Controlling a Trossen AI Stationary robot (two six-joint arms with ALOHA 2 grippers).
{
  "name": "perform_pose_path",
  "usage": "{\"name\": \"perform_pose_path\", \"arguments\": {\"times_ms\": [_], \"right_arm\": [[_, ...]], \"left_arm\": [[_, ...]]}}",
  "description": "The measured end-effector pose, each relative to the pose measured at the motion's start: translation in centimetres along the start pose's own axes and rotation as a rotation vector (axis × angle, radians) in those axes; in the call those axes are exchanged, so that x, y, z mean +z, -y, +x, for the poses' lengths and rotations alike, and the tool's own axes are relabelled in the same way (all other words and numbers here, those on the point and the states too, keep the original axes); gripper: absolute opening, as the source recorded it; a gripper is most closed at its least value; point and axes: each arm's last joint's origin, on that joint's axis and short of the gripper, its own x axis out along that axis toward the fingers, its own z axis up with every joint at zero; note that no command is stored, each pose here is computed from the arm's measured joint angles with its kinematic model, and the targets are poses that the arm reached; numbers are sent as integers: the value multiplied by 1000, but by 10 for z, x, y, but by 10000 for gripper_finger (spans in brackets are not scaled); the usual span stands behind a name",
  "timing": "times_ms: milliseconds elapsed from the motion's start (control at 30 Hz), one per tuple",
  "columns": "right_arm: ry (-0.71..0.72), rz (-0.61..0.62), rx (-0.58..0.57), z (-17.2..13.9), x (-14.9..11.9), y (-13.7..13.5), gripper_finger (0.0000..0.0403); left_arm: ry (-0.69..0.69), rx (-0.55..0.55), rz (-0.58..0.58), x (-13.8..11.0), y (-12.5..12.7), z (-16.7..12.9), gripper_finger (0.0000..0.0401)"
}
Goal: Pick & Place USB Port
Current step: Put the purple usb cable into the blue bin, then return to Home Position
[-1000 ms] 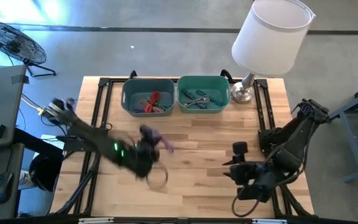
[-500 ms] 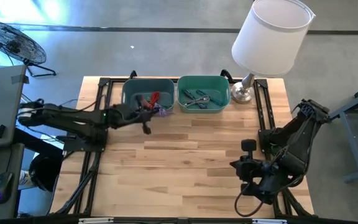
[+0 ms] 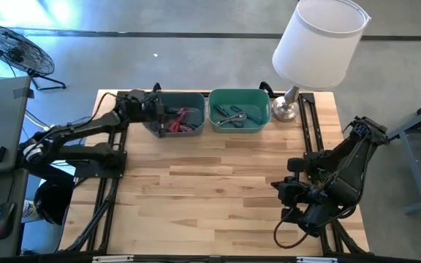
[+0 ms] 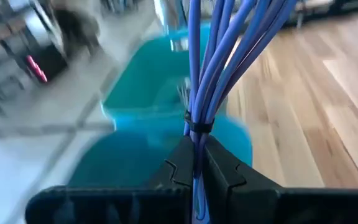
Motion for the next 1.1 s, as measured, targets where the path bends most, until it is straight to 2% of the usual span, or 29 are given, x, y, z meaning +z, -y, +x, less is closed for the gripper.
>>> {"name": "perform_pose_path", "arguments": {"times_ms": [167, 300, 533, 667, 800, 967, 1100], "right_arm": [[30, -11, -40, 1, 2, 2, 2], [74, -59, -90, 1, 3, 4, 3], [66, -51, -112, 6, 6, 8, 45], [13, -34, -93, 11, 8, 12, 56], [-45, -55, -130, 19, 9, 23, 8], [-63, -55, -160, 23, 14, 48, 2], [18, -18, -175, 11, 17, 81, 1]], "left_arm": [[-153, -91, -105, -25, -3, -3, 9], [-204, -125, -135, -33, -1, 0, 53], [-285, 3, -119, -36, -4, 0, 151], [-312, 73, -86, -36, -6, 0, 189], [-228, 53, -36, -29, -9, 0, 200], [2, -101, -33, -12, -8, -1, 190], [129, -198, 1, 3, -2, -7, 175]]}}
